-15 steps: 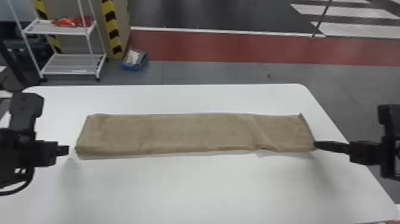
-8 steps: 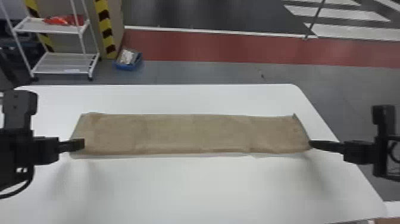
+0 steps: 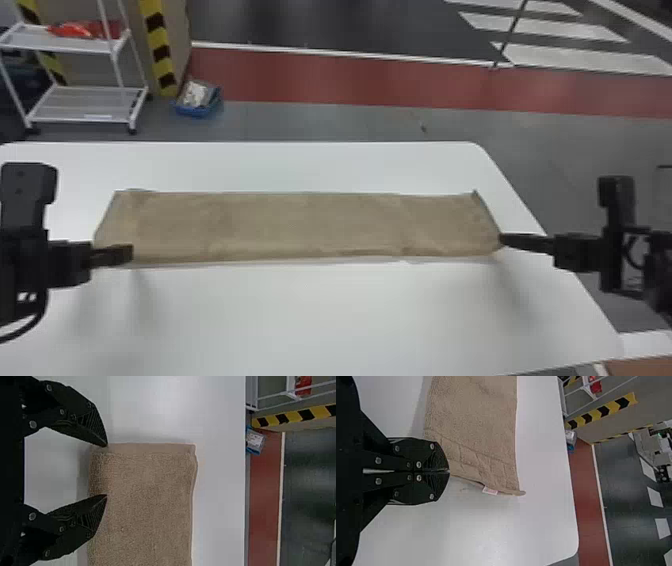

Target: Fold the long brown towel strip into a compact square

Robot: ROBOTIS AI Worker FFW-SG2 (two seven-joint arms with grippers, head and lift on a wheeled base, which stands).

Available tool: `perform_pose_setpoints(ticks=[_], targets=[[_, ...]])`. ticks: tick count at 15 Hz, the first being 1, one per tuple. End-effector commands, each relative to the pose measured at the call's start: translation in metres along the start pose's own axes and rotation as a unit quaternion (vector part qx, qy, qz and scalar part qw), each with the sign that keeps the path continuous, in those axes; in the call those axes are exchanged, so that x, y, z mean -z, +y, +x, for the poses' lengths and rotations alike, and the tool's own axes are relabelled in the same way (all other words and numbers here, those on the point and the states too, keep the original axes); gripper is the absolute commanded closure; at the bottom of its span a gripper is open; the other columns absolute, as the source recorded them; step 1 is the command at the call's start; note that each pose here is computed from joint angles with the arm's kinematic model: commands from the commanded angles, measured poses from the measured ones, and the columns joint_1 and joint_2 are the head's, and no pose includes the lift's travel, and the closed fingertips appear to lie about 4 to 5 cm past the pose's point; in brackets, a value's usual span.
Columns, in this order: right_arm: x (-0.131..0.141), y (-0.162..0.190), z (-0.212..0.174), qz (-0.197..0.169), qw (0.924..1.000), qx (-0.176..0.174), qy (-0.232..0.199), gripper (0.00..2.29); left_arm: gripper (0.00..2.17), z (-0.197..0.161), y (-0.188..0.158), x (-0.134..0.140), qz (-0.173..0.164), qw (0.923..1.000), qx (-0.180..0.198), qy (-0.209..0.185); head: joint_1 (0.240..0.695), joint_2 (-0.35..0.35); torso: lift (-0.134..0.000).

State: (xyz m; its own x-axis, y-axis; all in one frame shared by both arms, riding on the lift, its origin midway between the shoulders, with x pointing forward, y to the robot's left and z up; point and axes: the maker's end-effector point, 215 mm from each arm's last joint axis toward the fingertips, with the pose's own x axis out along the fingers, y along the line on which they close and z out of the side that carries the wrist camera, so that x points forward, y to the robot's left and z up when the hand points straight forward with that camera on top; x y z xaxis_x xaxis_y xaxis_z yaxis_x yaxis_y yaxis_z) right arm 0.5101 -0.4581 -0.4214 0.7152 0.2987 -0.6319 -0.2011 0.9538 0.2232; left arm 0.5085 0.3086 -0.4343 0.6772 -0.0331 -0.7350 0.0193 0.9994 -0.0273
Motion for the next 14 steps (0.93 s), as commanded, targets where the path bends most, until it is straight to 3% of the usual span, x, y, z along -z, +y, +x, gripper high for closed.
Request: perform_pose_setpoints(ticks=[1,3,10,14], targets=[[0.000,0.000,0.001,-0.002,1.0000,0.000,0.000,1.66,1.64,-0.001,0.005,0.001,0.000,1.0000,-0.006,0.003,0.695,-0.162,-0.125],[-0.001,0.002,0.003,-0.002,1.0000,-0.002,-0.001,1.66,2.14,-0.001,0.006,0.004,-0.002,0.9999,-0.009,0.008,0.695,-0.159,-0.125],[0.003,0.013,0.009,-0.003,0.9999,-0.011,0.006,1.66,2.14,-0.026,0.009,0.013,0.006,0.9996,-0.008,0.025,0.695,-0.152,-0.125],[0.004,0.023,0.000,-0.001,0.9999,-0.014,0.005,1.66,2.14,-0.044,0.033,0.019,0.001,0.9993,-0.026,0.025,0.695,-0.128,-0.125]])
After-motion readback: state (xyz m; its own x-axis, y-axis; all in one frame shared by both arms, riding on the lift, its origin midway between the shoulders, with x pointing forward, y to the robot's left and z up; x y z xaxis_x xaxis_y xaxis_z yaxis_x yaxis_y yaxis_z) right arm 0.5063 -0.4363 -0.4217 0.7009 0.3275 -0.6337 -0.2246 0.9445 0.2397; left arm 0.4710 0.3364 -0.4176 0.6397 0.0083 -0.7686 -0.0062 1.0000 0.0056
